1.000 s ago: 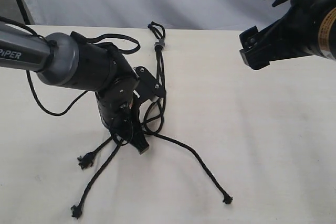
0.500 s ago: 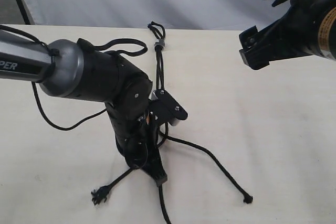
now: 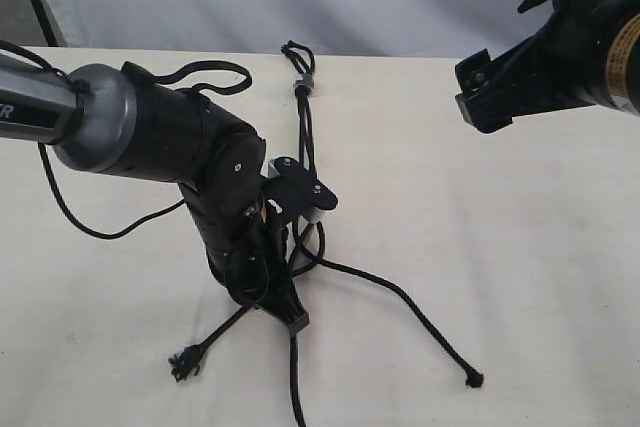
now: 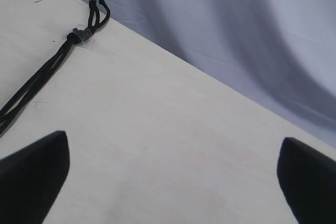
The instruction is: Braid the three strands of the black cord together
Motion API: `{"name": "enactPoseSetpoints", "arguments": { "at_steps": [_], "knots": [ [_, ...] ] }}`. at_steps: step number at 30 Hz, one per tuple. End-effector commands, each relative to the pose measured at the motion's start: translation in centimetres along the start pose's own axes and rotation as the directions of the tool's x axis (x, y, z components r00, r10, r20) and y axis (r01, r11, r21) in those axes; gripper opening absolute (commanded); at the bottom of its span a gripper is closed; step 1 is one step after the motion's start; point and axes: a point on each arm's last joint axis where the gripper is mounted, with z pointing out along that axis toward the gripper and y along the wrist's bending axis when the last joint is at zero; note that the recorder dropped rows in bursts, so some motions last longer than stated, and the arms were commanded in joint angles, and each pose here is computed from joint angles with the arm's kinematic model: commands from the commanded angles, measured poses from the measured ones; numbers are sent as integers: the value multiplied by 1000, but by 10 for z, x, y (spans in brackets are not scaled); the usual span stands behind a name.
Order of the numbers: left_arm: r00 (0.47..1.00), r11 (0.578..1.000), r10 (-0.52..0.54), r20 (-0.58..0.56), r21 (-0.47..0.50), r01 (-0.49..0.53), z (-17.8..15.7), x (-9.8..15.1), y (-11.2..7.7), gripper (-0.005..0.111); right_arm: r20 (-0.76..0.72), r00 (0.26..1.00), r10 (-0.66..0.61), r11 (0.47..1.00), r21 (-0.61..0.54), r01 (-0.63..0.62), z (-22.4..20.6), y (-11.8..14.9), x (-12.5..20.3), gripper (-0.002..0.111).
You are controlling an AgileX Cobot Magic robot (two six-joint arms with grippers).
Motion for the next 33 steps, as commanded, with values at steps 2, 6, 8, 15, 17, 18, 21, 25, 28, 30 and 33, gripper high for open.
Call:
{"name": "enactPoseSetpoints", "arguments": {
  "at_steps": [2, 6, 8, 15, 17, 18, 21, 25, 28, 30, 33],
  "knots": [
    [1000, 1000, -6, -24, 12, 7, 1, 3, -1, 24, 0, 1000, 12, 1000, 6, -12, -1, -2, 1, 105],
    [1000, 1000, 1, -23, 14, 0, -7, -2, -1, 45, 0, 1000, 17, 1000, 6, -17, -1, -2, 1, 105],
    [1000, 1000, 5, 4, 11, -5, -20, -8, -1, 49, -2, 1000, 22, 1000, 5, -22, -1, -2, 1, 105],
    [977, 995, 40, 210, -103, -18, -102, -6, 18, 49, -32, 993, 111, 993, -36, -112, -1, 2, 3, 105],
    [958, 991, -4, 287, -128, 43, -125, 3, 34, 49, -36, 980, 194, 974, -109, -197, -1, 9, 2, 105],
    [947, 987, -27, 319, -141, 76, -134, 10, 42, 49, -28, 974, 224, 962, -156, -226, -2, 13, 0, 105],
    [923, 972, -96, 372, -167, 168, -151, 32, 65, 49, -4, 978, 210, 938, -282, -203, 1, 29, -4, 105],
    [850, 932, -208, 483, -165, 322, -162, 64, 88, 49, -148, 982, 121, 928, -335, -165, 21, 63, -5, 104],
    [798, 912, -194, 571, -196, 361, -172, 81, 90, 49, -272, 953, -133, 866, -500, -22, 28, 125, 1, 104],
    [789, 910, -173, 589, -211, 357, -181, 84, 88, 49, -296, 917, -267, 809, -586, 46, 26, 164, 15, 104],
    [797, 913, -162, 582, -218, 345, -183, 87, 86, 49, -408, 849, -337, 778, -628, 7, 27, 200, 42, 104]
  ]
}}
